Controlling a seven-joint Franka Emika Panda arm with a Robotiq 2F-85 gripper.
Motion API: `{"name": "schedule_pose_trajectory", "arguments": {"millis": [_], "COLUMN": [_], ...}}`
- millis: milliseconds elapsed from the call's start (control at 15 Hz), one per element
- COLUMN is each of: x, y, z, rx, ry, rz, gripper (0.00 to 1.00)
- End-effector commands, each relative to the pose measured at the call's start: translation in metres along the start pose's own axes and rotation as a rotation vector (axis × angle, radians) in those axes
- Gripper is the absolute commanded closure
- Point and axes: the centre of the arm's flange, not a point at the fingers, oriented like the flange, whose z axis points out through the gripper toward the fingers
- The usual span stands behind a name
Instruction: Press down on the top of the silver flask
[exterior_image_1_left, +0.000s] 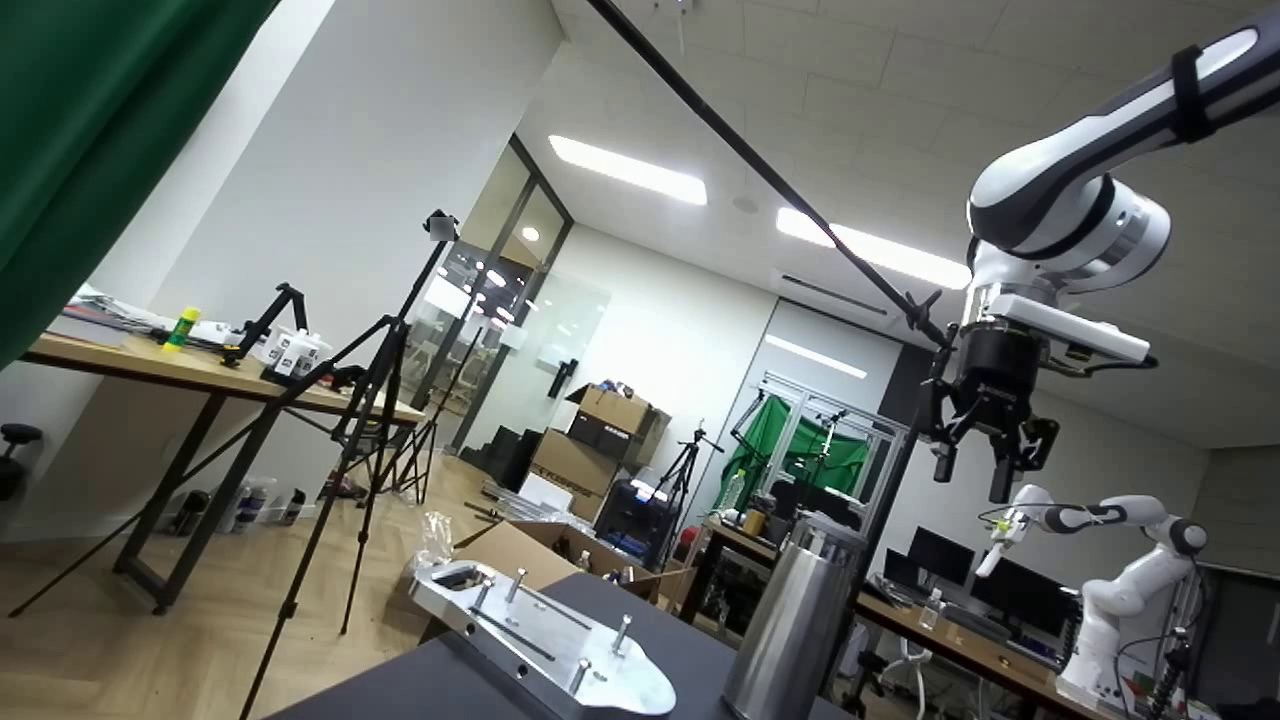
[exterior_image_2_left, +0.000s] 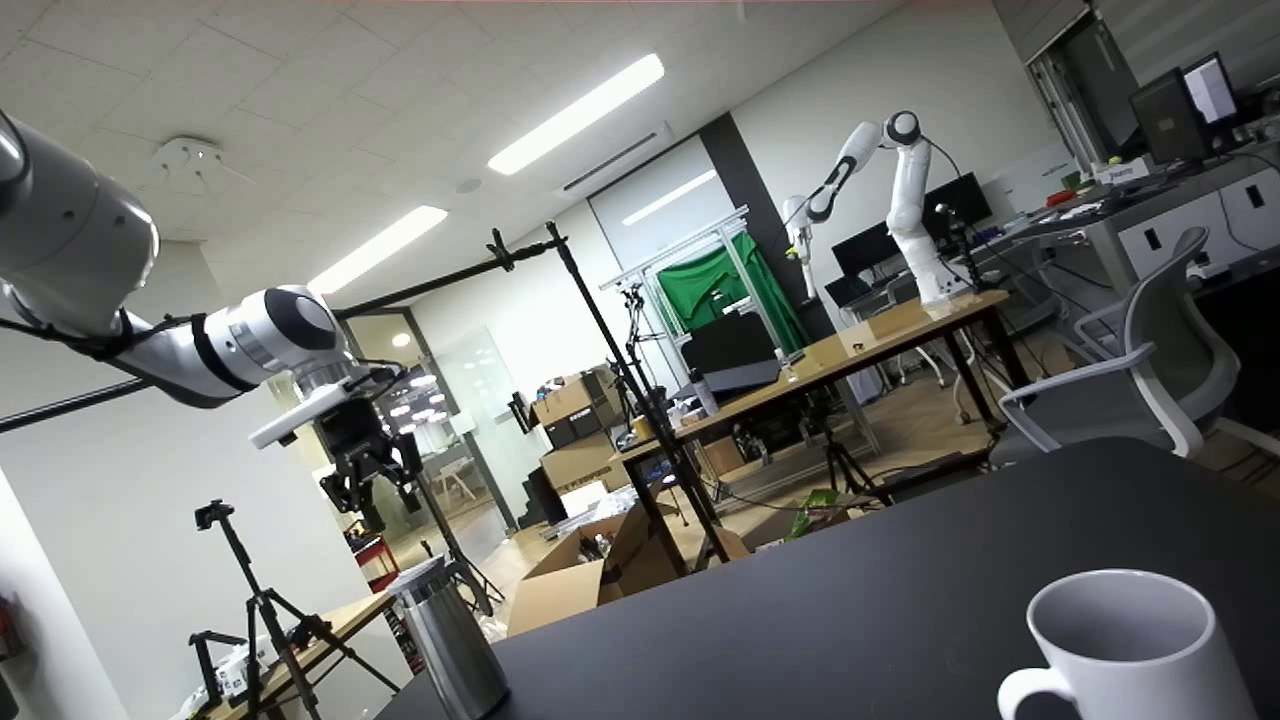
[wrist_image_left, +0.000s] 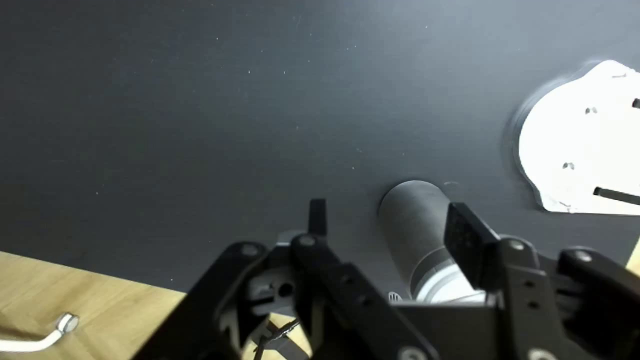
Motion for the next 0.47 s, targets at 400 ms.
{"name": "schedule_pose_trajectory", "arguments": {"millis": [400], "x": [-0.003], "y": [0.006], "z": [-0.001], "rx": [0.019], "ry": [-0.026], "rz": [0.018], "gripper": [0.07]}}
